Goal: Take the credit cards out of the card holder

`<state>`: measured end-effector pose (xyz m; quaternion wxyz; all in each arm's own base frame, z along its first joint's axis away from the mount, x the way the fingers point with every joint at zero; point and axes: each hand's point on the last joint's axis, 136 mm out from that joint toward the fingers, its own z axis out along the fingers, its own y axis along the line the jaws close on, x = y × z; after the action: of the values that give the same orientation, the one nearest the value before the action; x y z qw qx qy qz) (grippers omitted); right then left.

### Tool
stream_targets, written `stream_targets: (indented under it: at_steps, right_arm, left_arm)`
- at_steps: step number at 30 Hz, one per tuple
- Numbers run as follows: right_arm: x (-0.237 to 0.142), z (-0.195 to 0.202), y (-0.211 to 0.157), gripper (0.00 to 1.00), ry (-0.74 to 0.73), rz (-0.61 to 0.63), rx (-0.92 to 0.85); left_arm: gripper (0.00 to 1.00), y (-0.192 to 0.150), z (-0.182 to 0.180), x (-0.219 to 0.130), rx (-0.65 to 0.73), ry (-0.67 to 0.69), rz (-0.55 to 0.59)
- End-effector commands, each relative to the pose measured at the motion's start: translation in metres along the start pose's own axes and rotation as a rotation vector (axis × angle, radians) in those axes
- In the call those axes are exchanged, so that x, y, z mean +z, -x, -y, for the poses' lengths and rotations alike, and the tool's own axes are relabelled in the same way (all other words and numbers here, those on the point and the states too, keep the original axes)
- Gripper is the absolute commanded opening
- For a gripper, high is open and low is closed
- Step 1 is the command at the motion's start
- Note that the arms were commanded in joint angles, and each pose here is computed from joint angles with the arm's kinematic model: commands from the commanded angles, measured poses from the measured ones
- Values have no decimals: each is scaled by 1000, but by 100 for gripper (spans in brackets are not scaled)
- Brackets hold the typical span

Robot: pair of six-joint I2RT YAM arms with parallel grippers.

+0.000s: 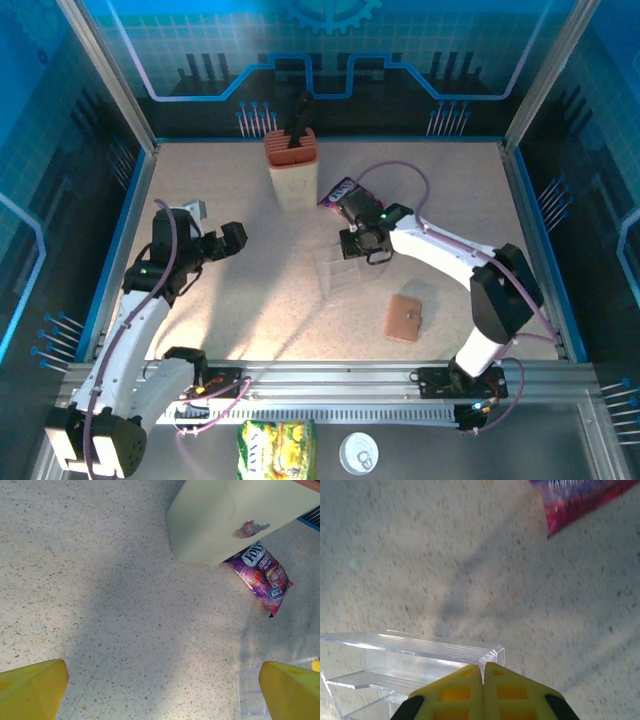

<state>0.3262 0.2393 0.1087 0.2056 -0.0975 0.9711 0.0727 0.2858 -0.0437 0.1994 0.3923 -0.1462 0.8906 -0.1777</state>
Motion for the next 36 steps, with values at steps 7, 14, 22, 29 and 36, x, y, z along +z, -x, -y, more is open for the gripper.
stream_targets:
  at_steps: [7, 14, 22, 29, 36]
  right_arm:
    - [21, -10, 24, 0, -32, -30, 78]
    - [34, -3, 31, 0, -18, -42, 167]
    - [40, 15, 32, 0, -40, -46, 230]
    - [47, 20, 29, 0, -54, -52, 242]
    - [55, 20, 25, 6, -51, -70, 241]
  left_arm:
    - [99, -6, 1, -1, -17, -11, -11]
    - [99, -6, 1, 1, -21, -14, -12]
    - [99, -7, 1, 2, -24, -18, -16]
    - [99, -8, 2, 2, -24, -19, -21]
    - [99, -8, 1, 2, -23, -15, -21]
